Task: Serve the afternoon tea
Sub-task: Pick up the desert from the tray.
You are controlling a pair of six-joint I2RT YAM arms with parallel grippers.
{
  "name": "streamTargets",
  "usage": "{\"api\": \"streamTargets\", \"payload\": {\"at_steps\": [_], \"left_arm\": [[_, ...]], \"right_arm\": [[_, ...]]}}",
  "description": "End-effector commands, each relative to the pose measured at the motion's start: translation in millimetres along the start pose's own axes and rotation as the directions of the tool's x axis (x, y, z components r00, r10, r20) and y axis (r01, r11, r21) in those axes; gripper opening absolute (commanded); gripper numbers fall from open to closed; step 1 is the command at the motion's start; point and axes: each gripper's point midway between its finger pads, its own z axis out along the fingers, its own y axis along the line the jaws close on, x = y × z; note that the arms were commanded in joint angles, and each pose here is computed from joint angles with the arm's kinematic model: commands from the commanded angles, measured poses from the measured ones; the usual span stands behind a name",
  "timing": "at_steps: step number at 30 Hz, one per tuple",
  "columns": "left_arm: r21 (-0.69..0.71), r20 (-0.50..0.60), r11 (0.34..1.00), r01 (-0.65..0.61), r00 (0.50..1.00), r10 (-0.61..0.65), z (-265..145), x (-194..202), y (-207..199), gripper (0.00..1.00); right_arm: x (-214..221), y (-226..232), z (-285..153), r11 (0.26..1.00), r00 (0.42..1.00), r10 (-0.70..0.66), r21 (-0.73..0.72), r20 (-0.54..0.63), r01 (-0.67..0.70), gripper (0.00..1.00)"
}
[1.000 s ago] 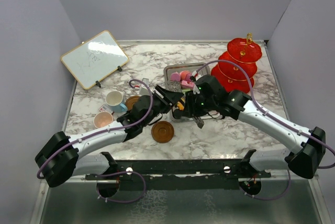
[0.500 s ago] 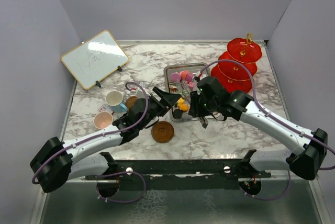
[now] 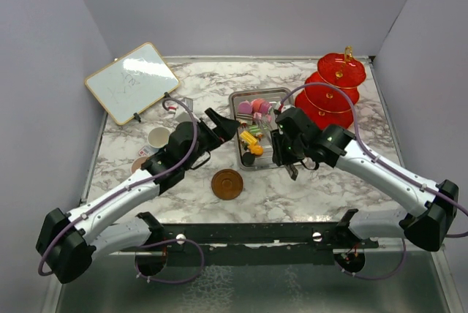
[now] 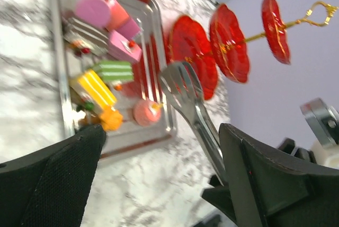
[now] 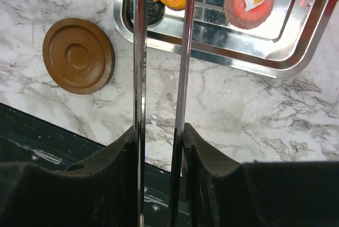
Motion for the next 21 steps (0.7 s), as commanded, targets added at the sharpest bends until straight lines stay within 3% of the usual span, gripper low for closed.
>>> {"api": "streamTargets", "payload": {"at_steps": [1,9,16,21], "left_arm": [[-0.115,-0.074,0.960,-0.253,0.966,0.246,-4,-22,29,0.94],[-0.116,-0.130,0.921,-0.373,0.925,0.358,-12,-61,46,0.95],[-0.201,-0.116,0.774,-0.600,0.799,0.590,-35,-94,61,0.98],[-0.245,-0.060,0.742,-0.624,0.774,0.631,-48,-103,69,0.98]], "right_arm": [[-8,-10,-7,0.998,0.999,-0.041,0.057,0.012,0.040,0.32],[-7,-9,3,0.997,0.999,-0.054,0.062,-0.008,0.054,0.31],[0,-16,13,0.996,0.997,-0.025,0.085,-0.072,0.031,0.34],[1,-12,14,0.999,0.995,0.032,0.003,-0.096,-0.032,0.34]]}}
